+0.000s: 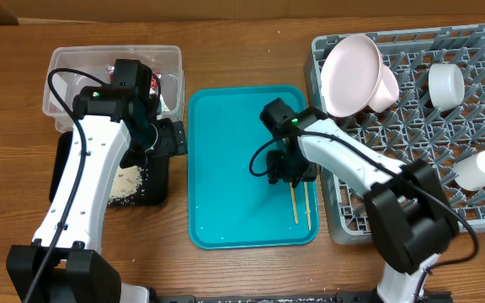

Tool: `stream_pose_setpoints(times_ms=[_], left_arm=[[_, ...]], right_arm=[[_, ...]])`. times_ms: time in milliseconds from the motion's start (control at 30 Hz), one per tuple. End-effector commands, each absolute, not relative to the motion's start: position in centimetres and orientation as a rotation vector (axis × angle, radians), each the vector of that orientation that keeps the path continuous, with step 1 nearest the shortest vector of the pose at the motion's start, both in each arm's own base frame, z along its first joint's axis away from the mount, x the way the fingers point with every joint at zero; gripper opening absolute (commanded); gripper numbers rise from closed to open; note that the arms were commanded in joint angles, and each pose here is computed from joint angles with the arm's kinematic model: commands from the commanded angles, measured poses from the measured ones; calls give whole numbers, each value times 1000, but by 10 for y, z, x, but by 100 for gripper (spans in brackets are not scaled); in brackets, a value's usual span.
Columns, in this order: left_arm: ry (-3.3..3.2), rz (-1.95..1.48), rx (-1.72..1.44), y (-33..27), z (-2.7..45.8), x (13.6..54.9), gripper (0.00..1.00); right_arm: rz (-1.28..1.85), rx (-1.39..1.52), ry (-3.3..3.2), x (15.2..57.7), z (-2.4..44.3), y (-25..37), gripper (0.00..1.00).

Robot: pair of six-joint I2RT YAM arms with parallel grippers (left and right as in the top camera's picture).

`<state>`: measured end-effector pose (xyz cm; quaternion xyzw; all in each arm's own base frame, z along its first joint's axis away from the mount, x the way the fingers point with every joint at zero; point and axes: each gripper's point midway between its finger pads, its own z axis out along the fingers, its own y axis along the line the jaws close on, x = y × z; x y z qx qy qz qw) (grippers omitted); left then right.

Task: Sort waste into correct bins and load items into the dishwasher
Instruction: 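Grasp one chopstick on the teal tray with the right gripper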

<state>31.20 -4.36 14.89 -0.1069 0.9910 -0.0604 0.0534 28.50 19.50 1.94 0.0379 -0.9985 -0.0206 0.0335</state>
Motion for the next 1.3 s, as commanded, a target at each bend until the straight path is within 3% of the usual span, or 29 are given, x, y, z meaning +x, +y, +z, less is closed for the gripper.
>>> stream_pose_setpoints(times_ms=[0, 67, 267, 500, 733, 1000, 1133, 1267], left_arm=[[3011, -196, -296, -47, 150, 311, 90], [3011, -195, -296, -47, 150, 311, 90], [3011, -196, -296, -47, 150, 311, 90], [3012, -195, -297, -47, 150, 311, 91], [3012, -196, -297, -47, 150, 311, 90], [3011, -195, -297, -47, 150, 311, 91], [3011, -196, -296, -47, 150, 311, 91], [3011, -196, -296, -47, 150, 311, 91]], right_arm=[[18, 73, -3052, 284, 3, 188, 59], [31, 73, -3035, 282, -3, 187, 59], [40, 99, -3020, 277, -8, 191, 25], [7, 98, -3007, 274, -7, 195, 4], [-55, 94, -3022, 273, 14, 198, 4], [-230, 249, -3209, 282, 96, 198, 4], [-143, 280, -3300, 282, 134, 161, 4], [35, 216, -3295, 279, 141, 116, 4]])
